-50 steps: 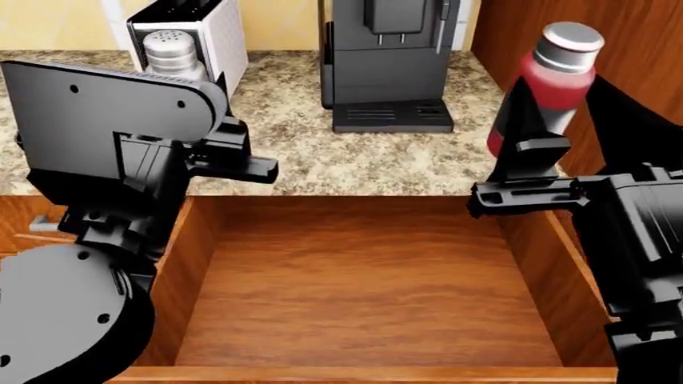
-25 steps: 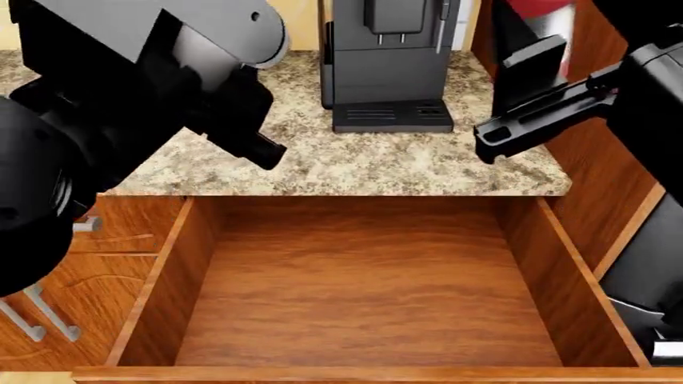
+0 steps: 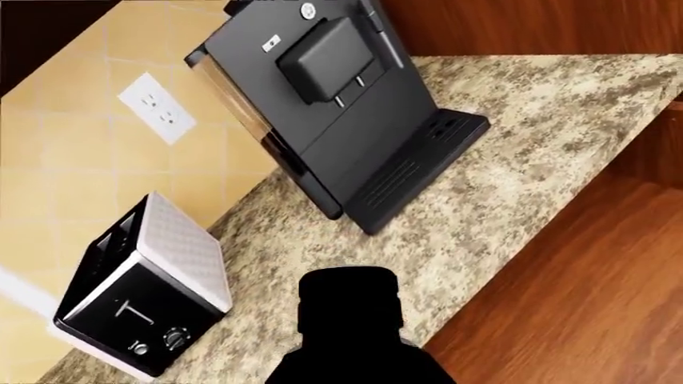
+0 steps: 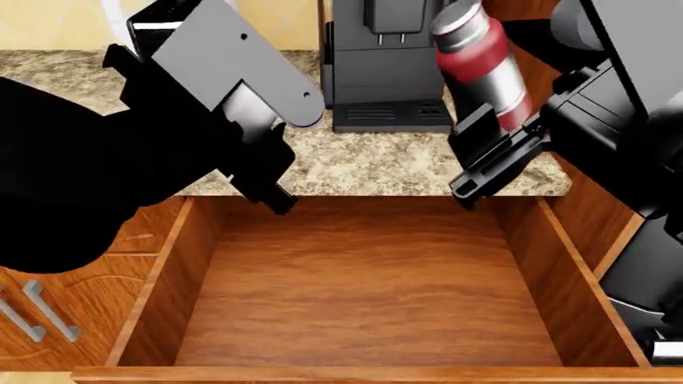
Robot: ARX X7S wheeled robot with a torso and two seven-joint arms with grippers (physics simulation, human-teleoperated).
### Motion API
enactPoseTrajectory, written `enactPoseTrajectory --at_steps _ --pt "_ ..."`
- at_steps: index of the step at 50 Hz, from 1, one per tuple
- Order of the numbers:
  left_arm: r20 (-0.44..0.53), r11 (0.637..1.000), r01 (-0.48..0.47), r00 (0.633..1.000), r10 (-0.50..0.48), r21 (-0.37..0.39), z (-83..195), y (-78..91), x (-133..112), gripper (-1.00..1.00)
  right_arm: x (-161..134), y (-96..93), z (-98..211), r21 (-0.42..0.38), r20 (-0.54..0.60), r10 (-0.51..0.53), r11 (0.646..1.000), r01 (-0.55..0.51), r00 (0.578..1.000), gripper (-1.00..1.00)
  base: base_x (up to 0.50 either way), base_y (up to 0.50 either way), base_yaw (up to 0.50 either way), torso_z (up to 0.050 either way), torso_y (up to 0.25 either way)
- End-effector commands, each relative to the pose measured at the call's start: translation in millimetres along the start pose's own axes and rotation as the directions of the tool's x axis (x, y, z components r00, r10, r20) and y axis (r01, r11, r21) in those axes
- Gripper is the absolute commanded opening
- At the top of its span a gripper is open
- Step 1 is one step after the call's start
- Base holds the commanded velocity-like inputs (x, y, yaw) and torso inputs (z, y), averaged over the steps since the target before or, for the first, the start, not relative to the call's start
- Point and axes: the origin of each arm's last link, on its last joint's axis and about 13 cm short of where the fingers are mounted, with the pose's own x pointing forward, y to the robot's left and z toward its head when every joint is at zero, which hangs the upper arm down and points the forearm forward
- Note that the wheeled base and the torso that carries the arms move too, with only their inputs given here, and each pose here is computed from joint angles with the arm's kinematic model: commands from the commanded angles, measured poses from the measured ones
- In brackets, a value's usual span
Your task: Pick and place the shaker into the drawer. Then close the cabinet.
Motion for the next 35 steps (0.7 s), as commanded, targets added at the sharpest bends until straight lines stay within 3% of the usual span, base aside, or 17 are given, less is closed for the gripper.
enactPoseTrajectory --at_steps 1,18,35 --pt "-0.033 0.999 0.051 0.998 -0.051 -0.008 -10.2 -8.7 16.4 -1.0 4.9 2.4 -16.3 -0.032 -0.062 0.041 0.999 -0.043 0.997 -1.0 0.0 0.0 0.0 0.0 0.0" --pt "-0.058 0.994 0.104 0.993 -0.106 -0.042 -29.5 -23.6 36.5 -1.0 17.9 16.7 -46.9 -0.038 -0.134 0.085 0.995 -0.091 0.987 -1.0 0.0 0.0 0.0 0.0 0.001" --pt "-0.093 0.987 0.14 0.985 -0.147 -0.082 -47.6 -32.3 31.3 -1.0 19.4 21.3 -62.8 -0.067 -0.187 0.107 0.99 -0.122 0.977 -1.0 0.0 0.0 0.0 0.0 0.0"
